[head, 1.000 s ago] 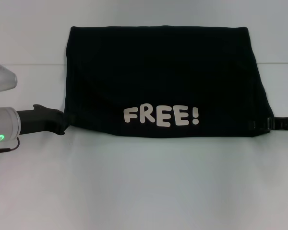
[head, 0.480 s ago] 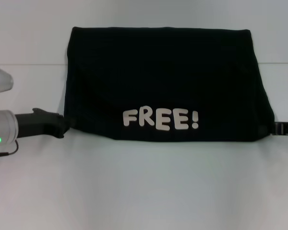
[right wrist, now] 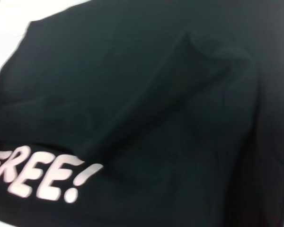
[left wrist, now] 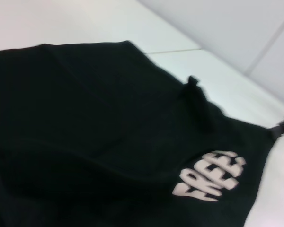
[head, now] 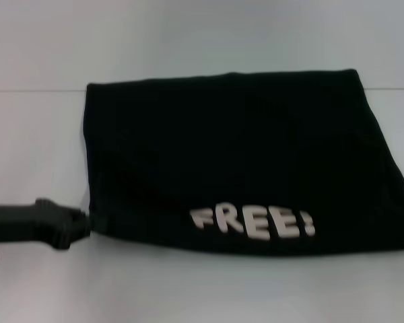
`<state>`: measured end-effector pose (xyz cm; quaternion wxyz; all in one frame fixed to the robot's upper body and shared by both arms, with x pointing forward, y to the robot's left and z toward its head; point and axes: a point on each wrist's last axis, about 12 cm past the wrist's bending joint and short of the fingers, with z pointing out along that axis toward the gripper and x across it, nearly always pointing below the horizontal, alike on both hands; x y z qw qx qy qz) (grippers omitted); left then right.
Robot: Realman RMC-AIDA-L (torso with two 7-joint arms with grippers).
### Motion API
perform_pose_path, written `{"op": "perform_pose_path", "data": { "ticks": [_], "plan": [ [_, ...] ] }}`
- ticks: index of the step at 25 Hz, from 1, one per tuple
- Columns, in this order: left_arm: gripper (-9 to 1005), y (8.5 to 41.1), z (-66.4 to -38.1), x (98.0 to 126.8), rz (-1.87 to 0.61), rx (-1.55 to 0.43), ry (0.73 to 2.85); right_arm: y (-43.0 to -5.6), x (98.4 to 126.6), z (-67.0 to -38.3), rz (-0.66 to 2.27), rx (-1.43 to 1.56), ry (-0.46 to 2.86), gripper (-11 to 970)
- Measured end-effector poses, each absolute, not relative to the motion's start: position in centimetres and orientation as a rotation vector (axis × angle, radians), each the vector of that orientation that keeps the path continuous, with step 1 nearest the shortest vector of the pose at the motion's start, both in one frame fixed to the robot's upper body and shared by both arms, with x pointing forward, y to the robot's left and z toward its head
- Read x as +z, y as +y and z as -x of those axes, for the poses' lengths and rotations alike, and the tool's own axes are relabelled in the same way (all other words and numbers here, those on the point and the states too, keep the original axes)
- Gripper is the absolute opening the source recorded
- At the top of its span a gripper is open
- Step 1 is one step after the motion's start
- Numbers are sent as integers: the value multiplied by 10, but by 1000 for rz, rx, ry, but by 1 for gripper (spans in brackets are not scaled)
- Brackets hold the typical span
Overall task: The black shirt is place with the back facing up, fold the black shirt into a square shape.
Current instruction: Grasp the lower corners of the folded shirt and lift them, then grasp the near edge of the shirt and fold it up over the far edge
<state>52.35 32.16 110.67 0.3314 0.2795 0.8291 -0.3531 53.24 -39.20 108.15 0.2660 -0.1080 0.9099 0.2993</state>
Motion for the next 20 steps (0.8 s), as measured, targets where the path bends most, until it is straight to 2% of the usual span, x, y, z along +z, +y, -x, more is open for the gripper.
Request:
{"op": "perform_pose_path", "data": {
  "ticks": [4, 10, 16, 20],
  "plan": [
    [17, 325, -501, 1106, -741, -1059, 2158, -410, 1086, -498, 337, 865, 2430, 1],
    [17, 332, -472, 1102, -734, -1208, 2166, -425, 1080, -462, 336, 886, 2457, 2],
    [17, 330, -456, 1092, -736, -1294, 2232, -428, 1075, -442, 357, 934, 2481, 1],
    [17, 325, -459, 1090, -747, -1328, 2223, -426, 1076, -440, 362, 964, 2483, 1]
  ]
}}
